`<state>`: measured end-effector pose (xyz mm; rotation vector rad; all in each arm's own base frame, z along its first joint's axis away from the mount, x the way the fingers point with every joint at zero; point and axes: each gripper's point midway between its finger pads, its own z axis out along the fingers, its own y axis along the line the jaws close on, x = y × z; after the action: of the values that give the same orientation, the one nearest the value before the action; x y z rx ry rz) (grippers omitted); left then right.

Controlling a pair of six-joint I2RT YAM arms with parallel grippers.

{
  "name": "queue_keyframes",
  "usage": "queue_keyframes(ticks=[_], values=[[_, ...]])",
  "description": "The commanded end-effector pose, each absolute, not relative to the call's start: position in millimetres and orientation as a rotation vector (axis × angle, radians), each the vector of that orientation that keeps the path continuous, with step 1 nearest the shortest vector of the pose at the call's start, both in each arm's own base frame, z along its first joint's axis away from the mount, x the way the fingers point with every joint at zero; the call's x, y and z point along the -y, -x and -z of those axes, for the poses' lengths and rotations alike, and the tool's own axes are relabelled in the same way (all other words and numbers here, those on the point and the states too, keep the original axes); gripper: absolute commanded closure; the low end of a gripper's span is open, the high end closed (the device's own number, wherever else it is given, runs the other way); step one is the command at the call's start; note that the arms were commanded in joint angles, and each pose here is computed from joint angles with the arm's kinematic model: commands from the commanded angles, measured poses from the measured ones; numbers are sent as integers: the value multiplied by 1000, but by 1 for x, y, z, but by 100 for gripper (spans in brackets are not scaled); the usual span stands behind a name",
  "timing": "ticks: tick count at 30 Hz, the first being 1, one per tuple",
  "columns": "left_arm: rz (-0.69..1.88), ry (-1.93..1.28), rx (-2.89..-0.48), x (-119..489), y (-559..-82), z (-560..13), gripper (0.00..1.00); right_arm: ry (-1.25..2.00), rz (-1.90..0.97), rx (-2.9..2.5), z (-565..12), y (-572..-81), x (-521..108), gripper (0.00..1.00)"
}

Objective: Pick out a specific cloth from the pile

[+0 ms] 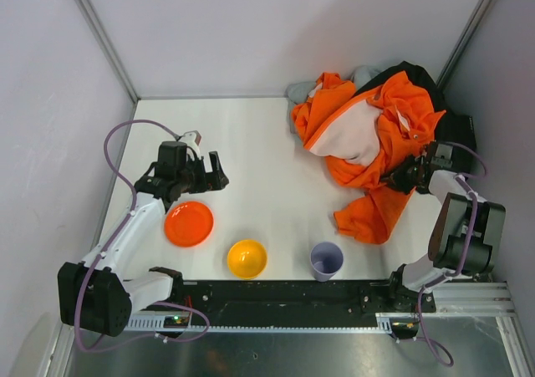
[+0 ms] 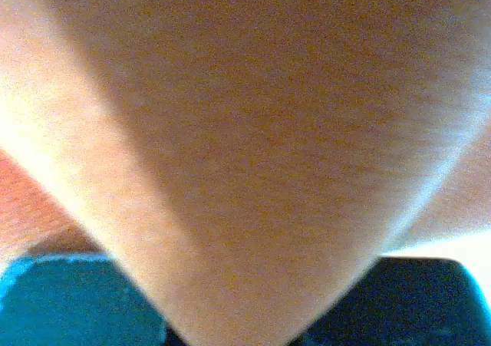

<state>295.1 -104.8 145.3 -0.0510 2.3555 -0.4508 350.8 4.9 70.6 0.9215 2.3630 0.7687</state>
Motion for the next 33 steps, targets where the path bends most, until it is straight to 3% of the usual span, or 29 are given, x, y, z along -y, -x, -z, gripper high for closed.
queue_keyframes(ticks=[1, 9, 24, 33], values=[[449, 46, -2325, 103, -300, -151, 0, -708, -786, -2237, -143, -374, -14, 100], [458, 45, -2322, 104, -300, -152, 0, -567, -778, -2082, -230, -399, -25, 100], [453, 47, -2319, 103, -300, -153, 0, -329, -793, -1872, -411, -524, -51, 100], [446, 50, -2332, 102, -302, -149, 0, -392, -825, -1621, -456, -570, -22, 100]])
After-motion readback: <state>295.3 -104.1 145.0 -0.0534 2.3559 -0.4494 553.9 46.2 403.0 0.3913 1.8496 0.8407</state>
